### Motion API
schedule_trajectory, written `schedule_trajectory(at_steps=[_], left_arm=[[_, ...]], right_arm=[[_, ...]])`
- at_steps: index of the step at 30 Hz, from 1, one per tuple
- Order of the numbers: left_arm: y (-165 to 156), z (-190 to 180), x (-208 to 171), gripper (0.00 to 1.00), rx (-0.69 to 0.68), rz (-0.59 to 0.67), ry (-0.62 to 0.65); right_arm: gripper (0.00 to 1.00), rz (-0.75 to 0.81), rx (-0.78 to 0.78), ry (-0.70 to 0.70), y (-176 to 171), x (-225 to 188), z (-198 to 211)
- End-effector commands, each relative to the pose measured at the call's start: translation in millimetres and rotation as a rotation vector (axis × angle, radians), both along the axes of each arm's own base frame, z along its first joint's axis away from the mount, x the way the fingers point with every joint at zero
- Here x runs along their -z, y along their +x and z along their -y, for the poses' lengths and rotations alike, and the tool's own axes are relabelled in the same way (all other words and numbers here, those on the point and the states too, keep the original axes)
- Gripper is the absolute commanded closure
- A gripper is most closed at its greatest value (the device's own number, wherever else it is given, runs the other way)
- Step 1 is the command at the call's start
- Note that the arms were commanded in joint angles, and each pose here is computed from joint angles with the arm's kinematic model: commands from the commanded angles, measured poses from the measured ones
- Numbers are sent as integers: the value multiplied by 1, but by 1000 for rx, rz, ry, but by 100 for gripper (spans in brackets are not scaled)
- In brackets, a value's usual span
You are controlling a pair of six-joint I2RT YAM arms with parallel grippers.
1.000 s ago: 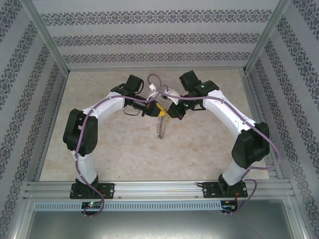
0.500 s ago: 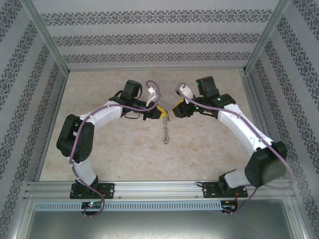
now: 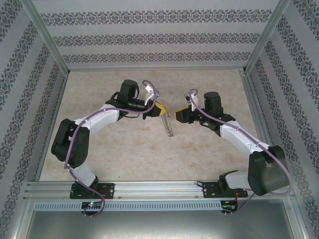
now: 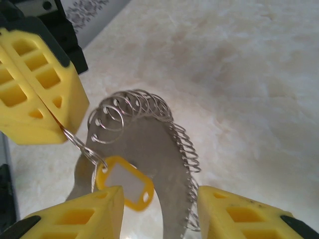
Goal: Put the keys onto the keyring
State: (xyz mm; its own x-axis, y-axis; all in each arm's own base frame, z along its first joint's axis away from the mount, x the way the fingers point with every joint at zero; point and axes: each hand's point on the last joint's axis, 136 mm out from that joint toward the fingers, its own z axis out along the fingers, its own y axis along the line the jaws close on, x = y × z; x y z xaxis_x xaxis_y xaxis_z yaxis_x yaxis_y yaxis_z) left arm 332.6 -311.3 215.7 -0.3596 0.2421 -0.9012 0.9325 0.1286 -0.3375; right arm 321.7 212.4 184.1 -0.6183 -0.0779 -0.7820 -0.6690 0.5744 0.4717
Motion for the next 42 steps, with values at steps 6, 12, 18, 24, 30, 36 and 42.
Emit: schedule_trajectory(at_steps=[6, 12, 18, 24, 30, 36, 42], left_arm=[[-12, 3, -26, 100, 39, 62, -46], [-14, 3, -28, 100, 44, 62, -47], [-15, 3, -30, 100, 46, 65, -49], [-14, 3, -31, 100, 37, 69, -48], [-12, 2, -32, 100, 15, 85, -46], [-8, 1, -35, 100, -13, 97, -45], [-8, 0, -36, 100, -21, 102, -43]], right_arm=[[57, 82, -157, 189, -3, -33, -19], [59, 67, -197, 219, -5, -33, -23], [67, 45, -221, 235, -7, -31, -26], [75, 18, -254, 247, -13, -26, -29], [96, 11, -236, 239, -15, -21, -27], [100, 28, -181, 209, -18, -19, -20], [100, 22, -179, 203, -28, -17, -21]])
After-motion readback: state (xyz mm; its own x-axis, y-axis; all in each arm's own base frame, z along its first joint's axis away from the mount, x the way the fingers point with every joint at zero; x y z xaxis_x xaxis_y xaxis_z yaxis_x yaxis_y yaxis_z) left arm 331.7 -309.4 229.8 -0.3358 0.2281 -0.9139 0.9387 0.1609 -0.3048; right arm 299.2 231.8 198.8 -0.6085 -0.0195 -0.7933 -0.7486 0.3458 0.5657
